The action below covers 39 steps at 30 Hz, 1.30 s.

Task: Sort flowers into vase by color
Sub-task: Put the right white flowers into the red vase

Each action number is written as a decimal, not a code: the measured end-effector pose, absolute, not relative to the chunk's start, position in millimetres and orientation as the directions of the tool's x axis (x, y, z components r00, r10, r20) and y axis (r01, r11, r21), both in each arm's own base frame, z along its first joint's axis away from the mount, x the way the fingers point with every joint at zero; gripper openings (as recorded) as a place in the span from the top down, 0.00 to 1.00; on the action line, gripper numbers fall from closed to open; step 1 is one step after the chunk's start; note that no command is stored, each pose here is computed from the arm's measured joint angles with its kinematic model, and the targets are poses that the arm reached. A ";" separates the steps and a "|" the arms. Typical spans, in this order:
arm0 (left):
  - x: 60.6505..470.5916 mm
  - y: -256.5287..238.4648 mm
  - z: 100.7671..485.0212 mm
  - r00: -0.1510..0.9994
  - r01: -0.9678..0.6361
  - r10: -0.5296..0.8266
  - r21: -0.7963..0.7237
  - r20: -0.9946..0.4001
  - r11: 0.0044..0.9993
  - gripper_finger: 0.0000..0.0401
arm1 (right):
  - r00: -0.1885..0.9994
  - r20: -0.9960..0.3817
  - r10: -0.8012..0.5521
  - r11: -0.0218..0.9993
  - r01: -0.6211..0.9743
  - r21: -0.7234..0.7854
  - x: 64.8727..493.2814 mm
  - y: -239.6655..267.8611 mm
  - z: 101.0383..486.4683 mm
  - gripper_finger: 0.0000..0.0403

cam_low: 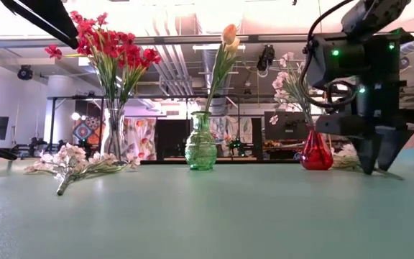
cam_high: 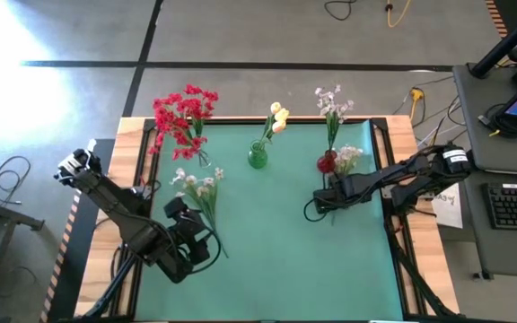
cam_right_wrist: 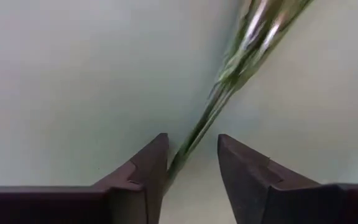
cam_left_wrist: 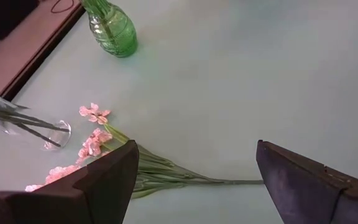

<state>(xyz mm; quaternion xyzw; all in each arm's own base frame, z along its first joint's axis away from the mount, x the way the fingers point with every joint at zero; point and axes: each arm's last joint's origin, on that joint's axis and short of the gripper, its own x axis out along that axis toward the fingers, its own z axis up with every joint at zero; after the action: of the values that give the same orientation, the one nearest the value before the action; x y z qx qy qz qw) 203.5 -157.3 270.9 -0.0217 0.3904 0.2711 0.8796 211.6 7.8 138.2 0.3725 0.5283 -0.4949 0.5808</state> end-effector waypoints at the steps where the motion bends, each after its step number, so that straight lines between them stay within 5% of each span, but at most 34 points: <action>1: 203.8 -156.9 271.0 0.550 -0.496 0.464 0.175 -0.695 0.850 0.23 | -0.051 -0.986 -0.161 0.249 0.964 -0.090 212.0 8.4 139.0 0.69; 14: 204.4 -154.7 272.4 0.557 -0.495 0.479 0.192 -0.679 0.848 0.23 | -0.135 -0.990 0.037 0.418 0.902 -0.108 203.2 35.4 139.9 0.96; 23: 204.5 -154.4 272.4 0.556 -0.490 0.480 0.199 -0.678 0.848 0.23 | -0.202 -0.956 0.212 0.507 0.859 -0.069 191.5 80.5 141.4 0.95; 29: 205.0 -153.9 272.6 0.559 -0.488 0.487 0.209 -0.671 0.848 0.23 | -0.187 -0.959 0.211 0.531 0.846 -0.048 187.7 103.7 150.5 0.85; 39: 211.4 -151.5 273.4 0.572 -0.444 0.481 0.243 -0.665 0.863 0.23 | -0.037 -0.995 0.092 0.523 0.852 0.017 191.1 88.6 166.4 0.48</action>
<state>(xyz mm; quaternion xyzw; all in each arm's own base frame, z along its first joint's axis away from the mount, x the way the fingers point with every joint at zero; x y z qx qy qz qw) 211.4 -151.5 273.4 0.0245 0.3822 0.2610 0.8861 191.1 88.6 166.4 0.3668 0.6438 -0.3224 0.5891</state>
